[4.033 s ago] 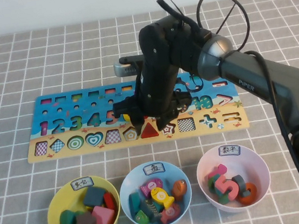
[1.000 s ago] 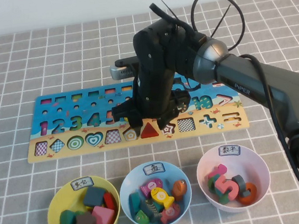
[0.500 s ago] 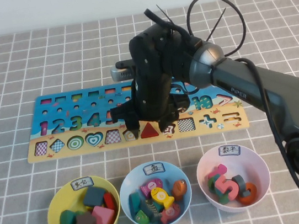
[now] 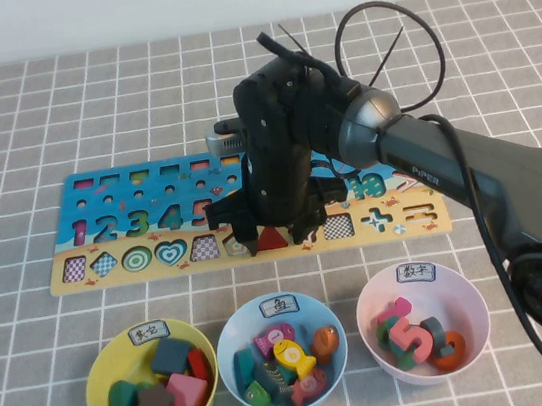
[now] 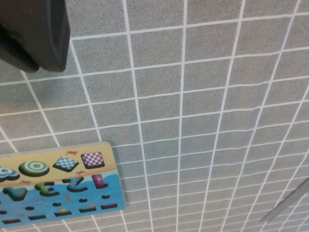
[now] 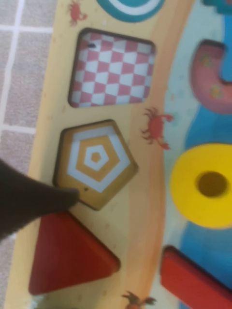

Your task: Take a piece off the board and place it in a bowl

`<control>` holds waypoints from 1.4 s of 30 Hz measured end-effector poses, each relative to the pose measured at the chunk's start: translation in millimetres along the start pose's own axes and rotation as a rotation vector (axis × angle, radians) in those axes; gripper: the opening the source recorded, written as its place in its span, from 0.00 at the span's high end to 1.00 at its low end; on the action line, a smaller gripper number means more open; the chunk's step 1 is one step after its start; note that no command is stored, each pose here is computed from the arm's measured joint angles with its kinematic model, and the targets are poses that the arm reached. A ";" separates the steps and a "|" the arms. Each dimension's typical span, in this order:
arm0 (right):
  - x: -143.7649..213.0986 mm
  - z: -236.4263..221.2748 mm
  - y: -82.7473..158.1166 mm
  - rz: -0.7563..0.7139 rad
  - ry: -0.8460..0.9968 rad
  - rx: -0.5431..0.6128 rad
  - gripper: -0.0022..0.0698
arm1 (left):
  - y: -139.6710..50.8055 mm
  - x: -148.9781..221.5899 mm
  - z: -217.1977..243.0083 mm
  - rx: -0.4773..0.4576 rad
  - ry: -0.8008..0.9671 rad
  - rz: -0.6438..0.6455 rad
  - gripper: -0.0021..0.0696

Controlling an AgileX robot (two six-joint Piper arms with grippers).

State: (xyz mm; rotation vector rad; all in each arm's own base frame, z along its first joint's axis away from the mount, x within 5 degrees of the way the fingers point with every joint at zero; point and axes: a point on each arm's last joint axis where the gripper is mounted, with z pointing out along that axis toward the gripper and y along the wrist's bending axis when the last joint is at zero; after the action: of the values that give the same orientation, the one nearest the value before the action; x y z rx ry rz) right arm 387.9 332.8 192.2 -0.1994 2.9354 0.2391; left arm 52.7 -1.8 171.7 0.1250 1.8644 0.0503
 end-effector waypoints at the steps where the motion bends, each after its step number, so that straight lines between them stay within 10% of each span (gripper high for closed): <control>1: -0.1 1.2 -0.5 -0.002 -0.001 0.006 0.37 | 0.0 0.0 0.0 0.000 0.000 0.000 0.98; 42: -1.9 0.6 0.3 -0.001 -0.004 0.007 0.43 | 0.0 0.0 0.0 0.000 0.000 0.000 0.98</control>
State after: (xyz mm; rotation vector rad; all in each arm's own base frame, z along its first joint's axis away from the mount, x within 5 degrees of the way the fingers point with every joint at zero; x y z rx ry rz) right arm 389.8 333.4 192.0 -0.1995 2.9314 0.2288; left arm 52.7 -1.8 171.7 0.1250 1.8644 0.0503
